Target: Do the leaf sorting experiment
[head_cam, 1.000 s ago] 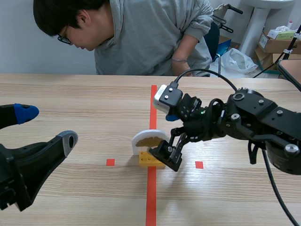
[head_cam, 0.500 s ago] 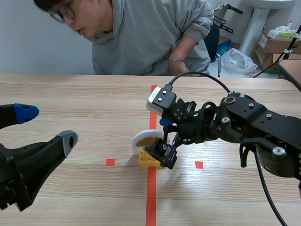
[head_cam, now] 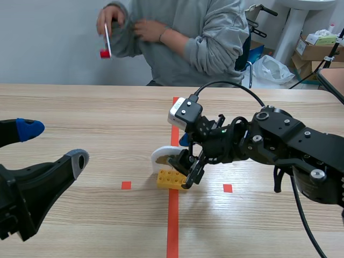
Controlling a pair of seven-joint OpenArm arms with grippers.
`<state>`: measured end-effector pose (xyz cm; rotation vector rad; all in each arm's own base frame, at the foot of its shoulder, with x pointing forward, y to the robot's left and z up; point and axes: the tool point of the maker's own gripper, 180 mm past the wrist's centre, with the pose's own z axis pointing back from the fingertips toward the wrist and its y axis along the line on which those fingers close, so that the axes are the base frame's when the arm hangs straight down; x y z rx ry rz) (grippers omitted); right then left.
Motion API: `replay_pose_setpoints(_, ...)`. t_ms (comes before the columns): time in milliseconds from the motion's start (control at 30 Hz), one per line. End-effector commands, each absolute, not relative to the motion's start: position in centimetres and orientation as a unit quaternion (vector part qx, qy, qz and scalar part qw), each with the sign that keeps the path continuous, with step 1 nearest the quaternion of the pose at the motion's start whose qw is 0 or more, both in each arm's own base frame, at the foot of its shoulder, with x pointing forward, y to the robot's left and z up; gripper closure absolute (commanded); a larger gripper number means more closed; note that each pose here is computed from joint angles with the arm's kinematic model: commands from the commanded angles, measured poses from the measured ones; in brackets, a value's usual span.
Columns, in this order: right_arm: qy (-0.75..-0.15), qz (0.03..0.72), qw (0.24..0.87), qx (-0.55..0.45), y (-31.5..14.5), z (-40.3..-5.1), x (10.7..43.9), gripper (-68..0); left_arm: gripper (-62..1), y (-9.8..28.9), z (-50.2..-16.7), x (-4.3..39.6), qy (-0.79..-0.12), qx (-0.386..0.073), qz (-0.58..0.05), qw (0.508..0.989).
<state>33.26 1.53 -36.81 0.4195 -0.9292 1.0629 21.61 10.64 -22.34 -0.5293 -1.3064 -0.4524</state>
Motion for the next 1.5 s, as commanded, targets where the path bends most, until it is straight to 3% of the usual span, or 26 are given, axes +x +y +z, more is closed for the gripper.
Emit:
replay_pose_setpoints(0, -0.44, 0.478, 0.737, 0.187, 1.5, -36.0, 34.1, -28.6, -62.3, 10.4, -21.9, 21.5, -0.601, -0.247, -0.2, 0.733)
replay_pose_setpoints(267, -0.435, 0.474, 0.741, 0.193, 1.6, -36.7, 33.3, -10.3, -62.3, 10.4, -21.8, 21.5, -0.601, -0.247, -0.2, 0.733)
replay_pose_setpoints(367, -0.434, 0.472, 0.743, 0.191, 1.6, -36.8, 33.2, -6.3, -62.3, 10.4, -21.8, 21.5, -0.601, -0.247, -0.2, 0.733)
replay_pose_setpoints(833, -0.436, 0.468, 0.745, 0.19, 1.6, -36.9, 33.2, -3.2, -62.3, 10.4, -21.8, 21.5, -0.601, -0.247, -0.2, 0.733)
replay_pose_setpoints(1033, -0.456, 0.454, 0.743, 0.184, 1.2, -35.4, 34.4, -3.2, -62.3, 10.4, -21.8, 21.5, -0.601, -0.247, -0.2, 0.733)
replay_pose_setpoints(1233, -0.489, 0.382, 0.766, 0.168, -2.0, -33.2, 36.4, -3.3, -62.3, 10.4, -21.9, 21.5, -0.601, -0.247, -0.2, 0.733)
replay_pose_setpoints(1467, -0.526, 0.284, 0.794, 0.108, -9.0, -31.2, 38.7, -3.3, -62.3, 10.4, -21.8, 21.5, -0.602, -0.247, -0.2, 0.733)
